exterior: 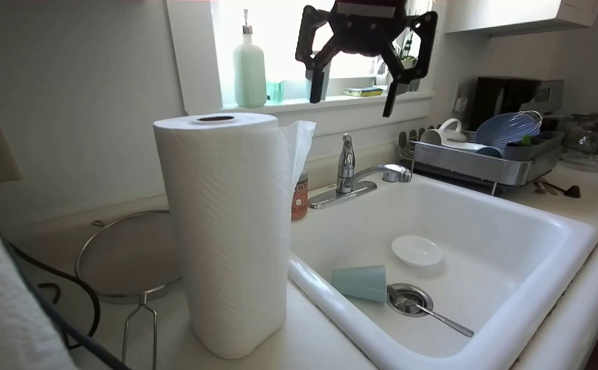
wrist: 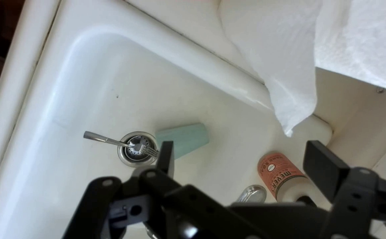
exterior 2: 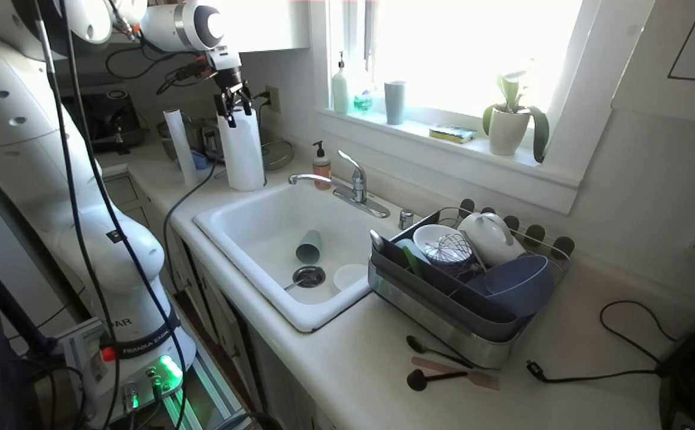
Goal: Tear one paper towel from the roll and place it on the right side of the counter
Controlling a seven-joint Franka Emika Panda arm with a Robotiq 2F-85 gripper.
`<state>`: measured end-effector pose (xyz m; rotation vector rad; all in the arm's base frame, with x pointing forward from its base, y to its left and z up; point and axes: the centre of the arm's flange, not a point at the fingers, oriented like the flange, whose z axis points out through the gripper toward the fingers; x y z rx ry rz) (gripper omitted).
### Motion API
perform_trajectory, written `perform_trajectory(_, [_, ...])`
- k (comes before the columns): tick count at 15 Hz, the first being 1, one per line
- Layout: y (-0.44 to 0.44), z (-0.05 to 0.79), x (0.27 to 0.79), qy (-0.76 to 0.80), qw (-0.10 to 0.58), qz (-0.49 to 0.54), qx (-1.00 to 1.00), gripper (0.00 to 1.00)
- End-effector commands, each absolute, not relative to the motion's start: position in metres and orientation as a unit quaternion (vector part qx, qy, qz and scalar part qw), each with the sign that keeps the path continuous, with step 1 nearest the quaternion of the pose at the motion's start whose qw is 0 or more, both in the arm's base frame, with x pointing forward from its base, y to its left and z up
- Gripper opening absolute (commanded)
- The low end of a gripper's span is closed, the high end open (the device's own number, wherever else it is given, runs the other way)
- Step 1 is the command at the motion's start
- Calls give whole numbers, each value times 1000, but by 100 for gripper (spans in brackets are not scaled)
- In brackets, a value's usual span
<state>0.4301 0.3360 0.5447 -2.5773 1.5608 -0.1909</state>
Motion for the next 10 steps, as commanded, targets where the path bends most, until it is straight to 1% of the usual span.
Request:
perform_trajectory(1, [340, 533, 439, 525, 92, -36, -846, 100])
perform_trajectory(4, [342, 527, 442, 531, 101, -15, -841, 100])
perform_trajectory(7, [346, 523, 445, 533, 119, -13, -837, 100])
perform_trajectory(10, [350, 519, 444, 533, 123, -8, -837, 99])
